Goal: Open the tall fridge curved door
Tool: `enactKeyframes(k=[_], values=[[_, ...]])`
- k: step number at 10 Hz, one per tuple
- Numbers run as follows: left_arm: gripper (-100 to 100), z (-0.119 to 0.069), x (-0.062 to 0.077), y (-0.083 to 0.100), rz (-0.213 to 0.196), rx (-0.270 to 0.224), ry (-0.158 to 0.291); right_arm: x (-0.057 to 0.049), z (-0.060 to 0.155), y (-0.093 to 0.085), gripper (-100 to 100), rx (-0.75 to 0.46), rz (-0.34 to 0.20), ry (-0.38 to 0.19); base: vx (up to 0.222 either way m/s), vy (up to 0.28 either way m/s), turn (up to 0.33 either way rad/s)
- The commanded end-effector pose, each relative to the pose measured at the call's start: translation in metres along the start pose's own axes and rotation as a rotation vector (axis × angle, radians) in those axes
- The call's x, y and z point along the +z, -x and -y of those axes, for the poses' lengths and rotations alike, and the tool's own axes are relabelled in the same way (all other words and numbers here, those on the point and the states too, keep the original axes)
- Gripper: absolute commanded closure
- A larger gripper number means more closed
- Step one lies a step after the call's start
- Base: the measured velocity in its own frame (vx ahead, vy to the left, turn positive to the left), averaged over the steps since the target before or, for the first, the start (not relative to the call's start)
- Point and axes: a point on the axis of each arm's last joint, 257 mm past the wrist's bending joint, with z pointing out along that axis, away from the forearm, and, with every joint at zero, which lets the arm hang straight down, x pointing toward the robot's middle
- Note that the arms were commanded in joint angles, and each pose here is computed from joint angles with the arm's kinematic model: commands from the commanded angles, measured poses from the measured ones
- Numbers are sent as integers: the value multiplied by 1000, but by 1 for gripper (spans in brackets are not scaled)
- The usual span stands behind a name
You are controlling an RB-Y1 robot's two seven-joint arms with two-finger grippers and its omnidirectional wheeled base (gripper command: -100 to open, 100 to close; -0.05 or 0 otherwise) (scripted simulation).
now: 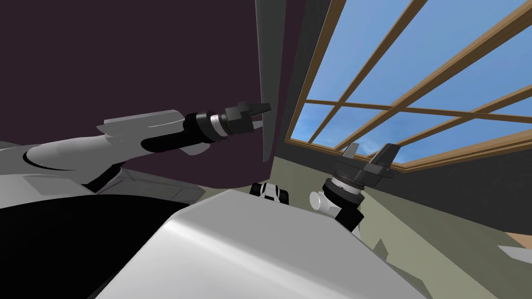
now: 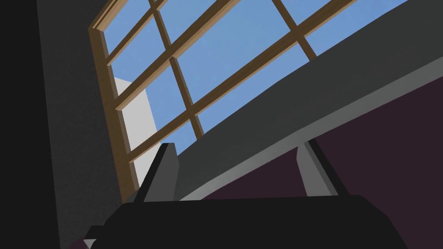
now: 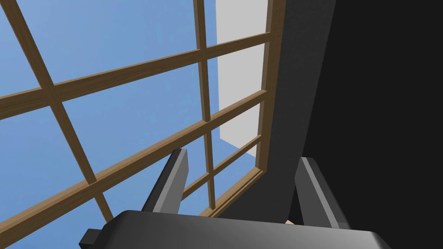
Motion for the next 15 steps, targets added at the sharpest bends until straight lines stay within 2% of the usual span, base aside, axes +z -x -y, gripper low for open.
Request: enactKeyframes(k=[1, 7, 8, 10, 11, 15], values=[[100, 13, 0, -15, -48, -12, -36, 0, 0, 0, 0, 0, 0, 0, 9, 0, 5], [100, 13, 0, -15, -48, -12, -36, 0, 0, 0, 0, 0, 0, 0, 1, 4, 2], [100, 15, 0, -9, -30, 8, -37, 0, 0, 0, 0, 0, 0, 0, -84, 14, -46], [100, 24, 1, -15, -45, 18, -56, 0, 0, 0, 0, 0, 0, 0, -169, -10, -35], [-100, 25, 3, 3, -12, 8, -28, 0, 0, 0, 0, 0, 0, 0, -89, -19, 15], [-100, 30, 4, 6, -11, 7, -30, 0, 0, 0, 0, 0, 0, 0, 33, 7, -3]])
